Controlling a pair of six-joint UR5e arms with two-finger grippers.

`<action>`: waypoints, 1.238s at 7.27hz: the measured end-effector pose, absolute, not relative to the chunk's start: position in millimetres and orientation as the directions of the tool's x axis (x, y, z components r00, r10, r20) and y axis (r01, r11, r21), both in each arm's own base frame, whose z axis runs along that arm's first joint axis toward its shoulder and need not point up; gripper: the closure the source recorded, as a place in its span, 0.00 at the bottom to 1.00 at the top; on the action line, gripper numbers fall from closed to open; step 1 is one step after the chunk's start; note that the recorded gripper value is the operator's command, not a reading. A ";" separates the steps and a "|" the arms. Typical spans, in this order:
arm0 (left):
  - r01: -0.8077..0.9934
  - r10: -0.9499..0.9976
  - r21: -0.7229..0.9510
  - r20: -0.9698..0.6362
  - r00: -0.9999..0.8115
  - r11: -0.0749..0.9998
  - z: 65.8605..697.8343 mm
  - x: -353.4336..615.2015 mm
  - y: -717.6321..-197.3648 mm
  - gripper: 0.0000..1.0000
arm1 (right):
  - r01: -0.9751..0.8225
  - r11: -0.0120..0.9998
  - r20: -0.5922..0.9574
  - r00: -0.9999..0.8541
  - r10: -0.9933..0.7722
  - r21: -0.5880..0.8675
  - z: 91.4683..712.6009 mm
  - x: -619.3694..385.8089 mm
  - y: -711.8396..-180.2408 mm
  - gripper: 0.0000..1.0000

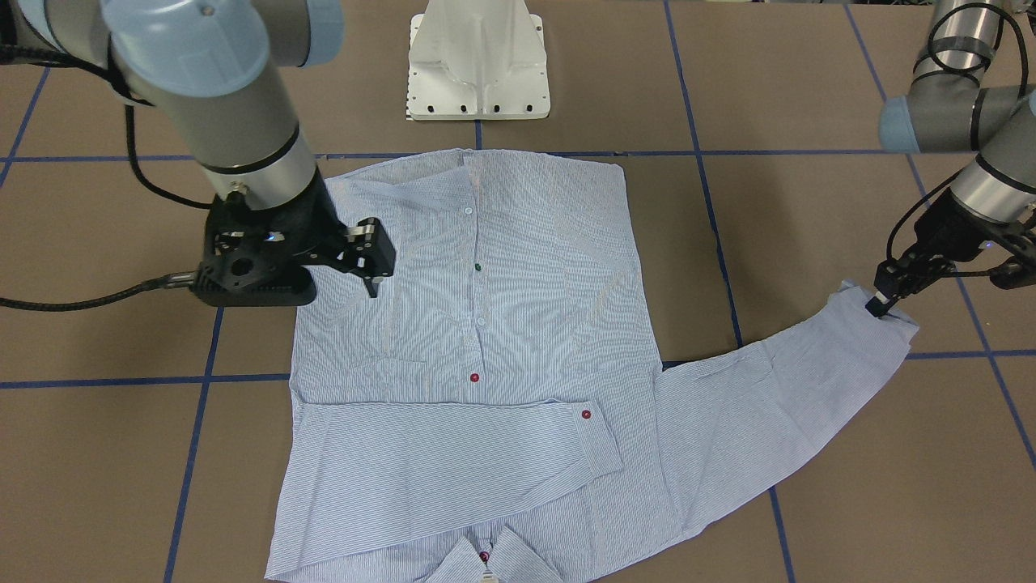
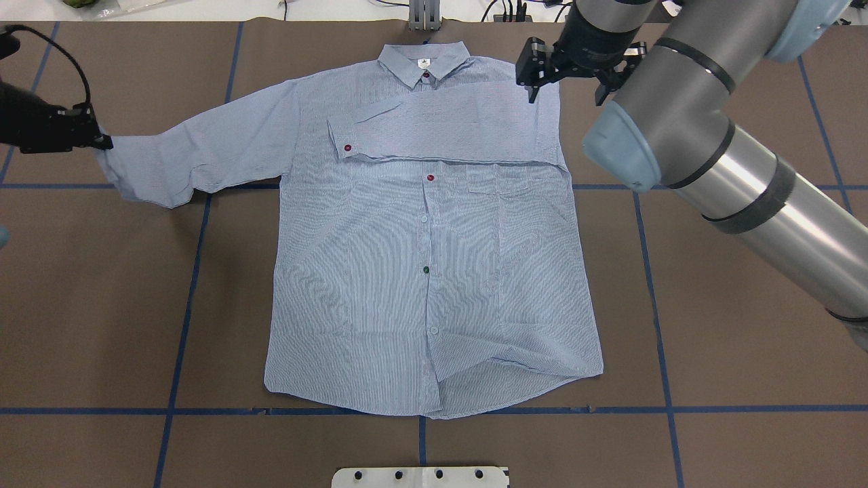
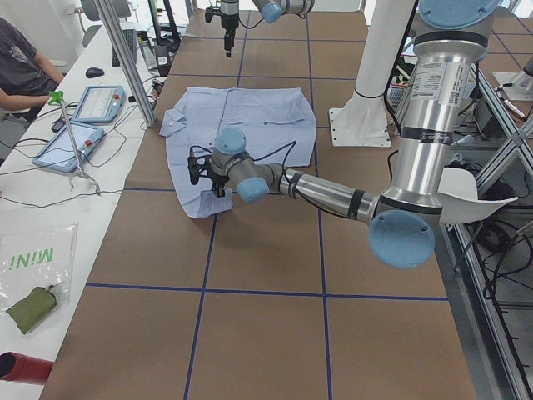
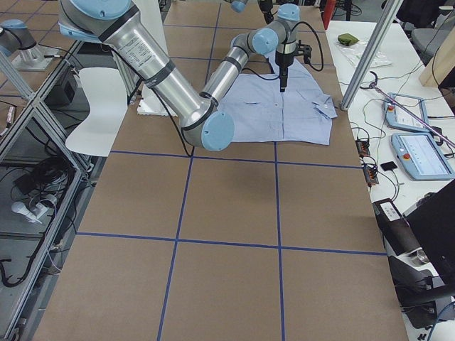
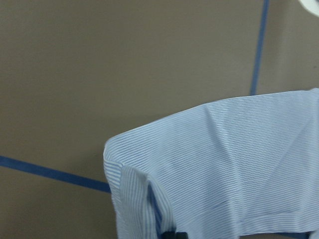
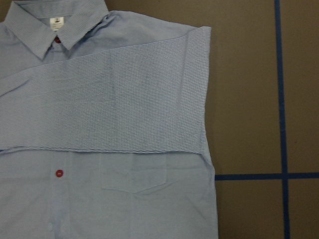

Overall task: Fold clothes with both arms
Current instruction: 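Grasp the cuff with the left gripper and lift it while the right arm retracts, then carry the sleeve with the left gripper across the shirt toward the collar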

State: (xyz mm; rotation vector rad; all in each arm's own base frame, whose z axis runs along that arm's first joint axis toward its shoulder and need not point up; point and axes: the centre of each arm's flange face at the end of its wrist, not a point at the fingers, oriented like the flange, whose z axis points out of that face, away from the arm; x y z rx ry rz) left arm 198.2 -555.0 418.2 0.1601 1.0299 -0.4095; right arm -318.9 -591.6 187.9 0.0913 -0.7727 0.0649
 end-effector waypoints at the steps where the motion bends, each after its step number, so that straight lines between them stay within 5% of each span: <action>1: 0.412 -0.281 -0.086 -0.852 0.442 0.907 358.3 209.0 -573.9 1.00 | -0.065 0.995 0.684 0.730 -0.003 0.074 221.6 -287.0 -600.5 0.00; 5: 0.452 -0.399 -0.225 -0.853 0.338 0.863 189.2 275.2 -645.0 1.00 | 0.101 0.986 0.680 0.715 -0.166 0.134 356.3 -144.9 -603.3 0.00; 9: 0.397 -0.479 -0.378 -0.857 0.193 0.837 101.8 376.0 -641.4 1.00 | 0.137 0.980 0.711 0.675 -0.198 0.144 414.3 -82.3 -588.1 0.00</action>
